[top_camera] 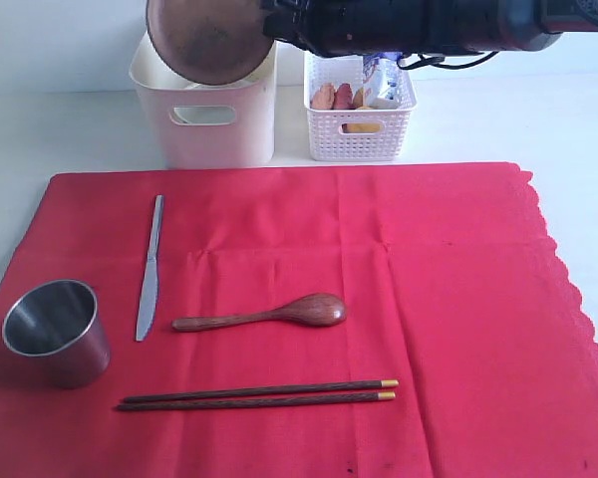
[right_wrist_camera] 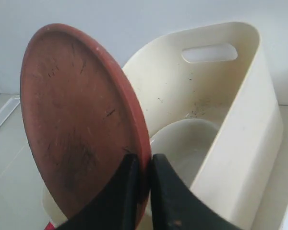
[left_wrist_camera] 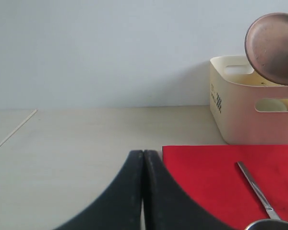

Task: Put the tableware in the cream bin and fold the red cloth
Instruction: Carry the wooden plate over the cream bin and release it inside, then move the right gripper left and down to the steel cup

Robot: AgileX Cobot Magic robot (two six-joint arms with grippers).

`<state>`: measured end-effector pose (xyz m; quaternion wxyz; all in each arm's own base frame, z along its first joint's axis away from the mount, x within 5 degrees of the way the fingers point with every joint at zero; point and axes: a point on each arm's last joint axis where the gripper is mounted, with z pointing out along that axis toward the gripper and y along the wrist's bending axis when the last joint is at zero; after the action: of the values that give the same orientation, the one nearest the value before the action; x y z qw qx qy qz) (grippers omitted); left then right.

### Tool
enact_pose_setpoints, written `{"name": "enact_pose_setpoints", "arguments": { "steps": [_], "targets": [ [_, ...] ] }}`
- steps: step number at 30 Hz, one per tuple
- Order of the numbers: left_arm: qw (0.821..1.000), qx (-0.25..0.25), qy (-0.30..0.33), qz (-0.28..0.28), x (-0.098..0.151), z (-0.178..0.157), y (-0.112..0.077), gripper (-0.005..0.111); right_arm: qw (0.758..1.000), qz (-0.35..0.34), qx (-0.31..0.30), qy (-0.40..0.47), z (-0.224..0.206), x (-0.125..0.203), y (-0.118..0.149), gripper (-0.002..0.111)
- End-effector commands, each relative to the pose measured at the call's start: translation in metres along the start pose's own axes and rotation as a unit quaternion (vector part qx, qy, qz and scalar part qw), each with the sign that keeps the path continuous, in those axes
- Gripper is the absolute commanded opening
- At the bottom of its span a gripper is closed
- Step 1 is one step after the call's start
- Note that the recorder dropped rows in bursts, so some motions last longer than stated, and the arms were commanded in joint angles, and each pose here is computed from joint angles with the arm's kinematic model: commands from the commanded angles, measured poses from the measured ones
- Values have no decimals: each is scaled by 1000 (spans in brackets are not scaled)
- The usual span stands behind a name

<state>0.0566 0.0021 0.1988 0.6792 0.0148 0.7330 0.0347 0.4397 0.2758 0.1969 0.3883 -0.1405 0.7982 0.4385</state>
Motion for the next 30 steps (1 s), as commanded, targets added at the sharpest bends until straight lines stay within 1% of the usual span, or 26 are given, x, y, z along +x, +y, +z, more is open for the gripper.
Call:
{"name": "enact_pose_setpoints", "arguments": {
  "steps": [1,2,4,7,11,12,14,16,18,21,24,27,30],
  "targets": [
    [1000,-1,-4,1,0,0,0,0,1000,13,8,-12,1,-4,0,0],
    [1000,-1,-4,1,0,0,0,0,1000,13,12,-13,1,-5,0,1],
    [1000,-1,-4,1,0,0,0,0,1000,12,18,-15,1,-5,-2,11],
    [1000,-1,-4,1,0,0,0,0,1000,11,19,-15,1,-5,-2,21],
    [1000,-1,-4,1,0,0,0,0,1000,8,19,-15,1,-5,-2,40],
    [1000,-1,-4,1,0,0,0,0,1000,-12,19,-14,1,-5,-2,48],
    [1000,-1,-4,1,0,0,0,0,999,-26,18,-16,0,-6,0,56],
    [1000,-1,-4,1,0,0,0,0,999,-28,10,-18,-2,-9,4,58],
    [1000,-1,-4,1,0,0,0,0,999,-30,-7,-22,-7,-15,9,58],
    [1000,-1,-4,1,0,0,0,0,996,-79,-37,0,-18,-22,16,58],
    [1000,-1,-4,1,0,0,0,0,989,-134,-50,31,-30,-26,25,58],
    [1000,-1,-4,1,0,0,0,0,978,-194,-37,69,-45,-32,34,58],
    [1000,-1,-4,1,0,0,0,0,968,-227,-19,103,-57,-36,42,58]
  ]
}}
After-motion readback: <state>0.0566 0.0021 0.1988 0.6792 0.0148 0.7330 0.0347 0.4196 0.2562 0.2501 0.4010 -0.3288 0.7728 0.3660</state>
